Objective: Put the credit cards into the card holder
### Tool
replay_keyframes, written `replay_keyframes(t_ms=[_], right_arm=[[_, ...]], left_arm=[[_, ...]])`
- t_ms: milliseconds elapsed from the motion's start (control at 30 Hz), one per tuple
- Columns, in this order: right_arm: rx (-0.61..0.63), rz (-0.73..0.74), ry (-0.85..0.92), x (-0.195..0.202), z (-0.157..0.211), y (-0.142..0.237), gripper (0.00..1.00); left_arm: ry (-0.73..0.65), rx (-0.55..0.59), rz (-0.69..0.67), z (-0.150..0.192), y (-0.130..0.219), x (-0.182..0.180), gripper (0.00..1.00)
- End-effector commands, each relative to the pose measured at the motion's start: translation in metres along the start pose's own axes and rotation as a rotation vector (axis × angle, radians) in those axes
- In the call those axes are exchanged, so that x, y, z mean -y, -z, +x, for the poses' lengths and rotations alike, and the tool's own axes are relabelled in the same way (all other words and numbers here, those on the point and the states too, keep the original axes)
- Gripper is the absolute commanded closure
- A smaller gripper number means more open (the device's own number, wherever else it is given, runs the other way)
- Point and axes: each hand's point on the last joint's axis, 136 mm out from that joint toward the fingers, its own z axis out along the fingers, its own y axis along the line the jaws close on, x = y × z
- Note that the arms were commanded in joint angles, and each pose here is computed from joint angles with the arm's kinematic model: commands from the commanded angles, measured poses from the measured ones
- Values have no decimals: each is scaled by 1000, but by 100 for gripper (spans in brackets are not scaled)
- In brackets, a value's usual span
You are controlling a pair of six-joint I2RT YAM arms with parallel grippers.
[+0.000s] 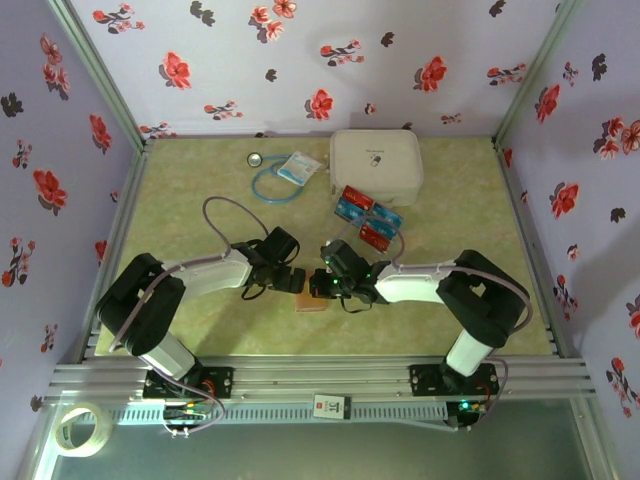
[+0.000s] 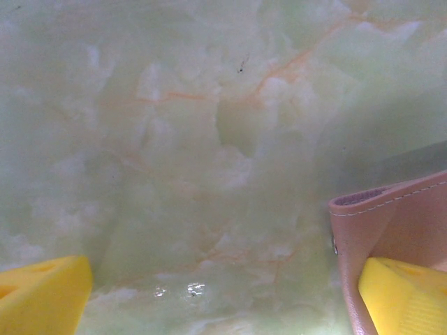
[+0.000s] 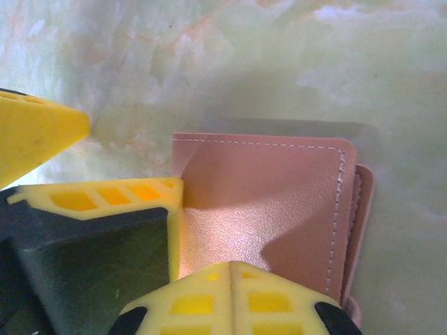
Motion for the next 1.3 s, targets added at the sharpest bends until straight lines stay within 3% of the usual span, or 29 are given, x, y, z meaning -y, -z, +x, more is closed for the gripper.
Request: replay_keyframes(t_ms=[0,233,633,1267], right_arm=[[-33,138,-44,47,19,-11,100],[-39,145,-69,56,27,-10,100],[46,27,14,-11,-19,27,100],[15,41,-9,2,-14,5,100]], left_arm=[[-18,-70,-38,24,-11,-6,0],[-19,-71,-38,25,-12,-6,0],[-18,-77,-42,26,-13,-6,0],[-22,-77,-41,25,-14,-5,0]])
